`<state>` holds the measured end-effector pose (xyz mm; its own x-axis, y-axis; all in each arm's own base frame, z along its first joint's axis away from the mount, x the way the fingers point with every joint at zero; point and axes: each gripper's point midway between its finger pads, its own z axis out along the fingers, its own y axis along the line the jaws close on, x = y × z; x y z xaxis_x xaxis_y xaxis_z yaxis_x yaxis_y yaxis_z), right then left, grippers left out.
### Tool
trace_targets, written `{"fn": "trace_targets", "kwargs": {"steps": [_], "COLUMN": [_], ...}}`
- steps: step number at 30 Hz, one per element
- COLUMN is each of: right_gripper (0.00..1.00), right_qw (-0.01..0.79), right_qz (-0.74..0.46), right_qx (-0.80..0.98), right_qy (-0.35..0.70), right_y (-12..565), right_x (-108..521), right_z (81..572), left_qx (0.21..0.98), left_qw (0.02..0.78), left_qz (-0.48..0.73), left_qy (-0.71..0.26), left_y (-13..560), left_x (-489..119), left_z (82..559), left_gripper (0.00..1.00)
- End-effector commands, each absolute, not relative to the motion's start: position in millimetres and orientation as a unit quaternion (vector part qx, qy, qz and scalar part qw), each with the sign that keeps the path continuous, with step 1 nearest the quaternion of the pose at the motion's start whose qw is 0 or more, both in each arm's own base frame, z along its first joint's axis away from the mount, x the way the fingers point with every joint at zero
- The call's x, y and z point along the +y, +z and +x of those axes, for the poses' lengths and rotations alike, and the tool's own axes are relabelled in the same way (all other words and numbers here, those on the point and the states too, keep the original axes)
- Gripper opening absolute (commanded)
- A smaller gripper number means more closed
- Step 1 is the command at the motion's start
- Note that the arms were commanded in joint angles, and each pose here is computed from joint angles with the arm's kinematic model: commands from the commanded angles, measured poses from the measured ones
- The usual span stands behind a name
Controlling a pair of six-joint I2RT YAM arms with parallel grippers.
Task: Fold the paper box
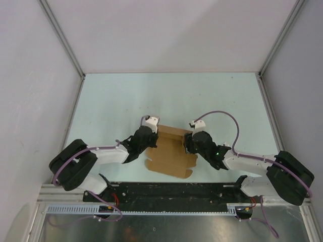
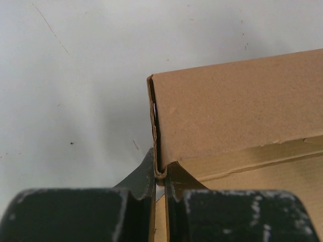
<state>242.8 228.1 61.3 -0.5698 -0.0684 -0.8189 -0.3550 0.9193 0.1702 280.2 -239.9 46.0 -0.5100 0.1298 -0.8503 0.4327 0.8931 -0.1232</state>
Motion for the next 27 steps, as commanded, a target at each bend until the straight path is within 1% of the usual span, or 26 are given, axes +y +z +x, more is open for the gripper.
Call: {"fn": "trace_targets", "kwargs": {"steps": [1, 6, 16, 19, 20, 23, 27], "right_gripper": [0.56, 0.53, 0.42, 0.36, 0.34, 0.30, 0.25], "right_qw": [0.495, 0.503, 0.513, 0.514, 0.514, 0.514, 0.515], "right_qz": [-0.105, -0.098, -0.087, -0.084, -0.084, -0.084, -0.085], "right_qx": [0.848, 0.847, 0.844, 0.844, 0.845, 0.844, 0.843], "right_qy": [0.156, 0.144, 0.131, 0.127, 0.126, 0.126, 0.127], "right_y": [80, 79, 78, 79, 78, 79, 81], "right_x": [234, 232, 228, 227, 226, 226, 226], "right_z": [260, 263, 268, 269, 269, 269, 269], "left_qx": [0.856, 0.857, 0.856, 0.856, 0.855, 0.855, 0.853], "left_qw": [0.454, 0.453, 0.450, 0.448, 0.448, 0.446, 0.446], "left_qz": [0.168, 0.168, 0.172, 0.175, 0.175, 0.175, 0.177], "left_qy": [-0.179, -0.181, -0.187, -0.191, -0.195, -0.199, -0.206], "left_y": [47, 48, 50, 52, 54, 55, 59], "left_x": [-246, -246, -248, -249, -250, -251, -253], "left_z": [265, 261, 250, 247, 246, 242, 239], "left_gripper": [0.02, 0.02, 0.02, 0.05, 0.08, 0.14, 0.18]}}
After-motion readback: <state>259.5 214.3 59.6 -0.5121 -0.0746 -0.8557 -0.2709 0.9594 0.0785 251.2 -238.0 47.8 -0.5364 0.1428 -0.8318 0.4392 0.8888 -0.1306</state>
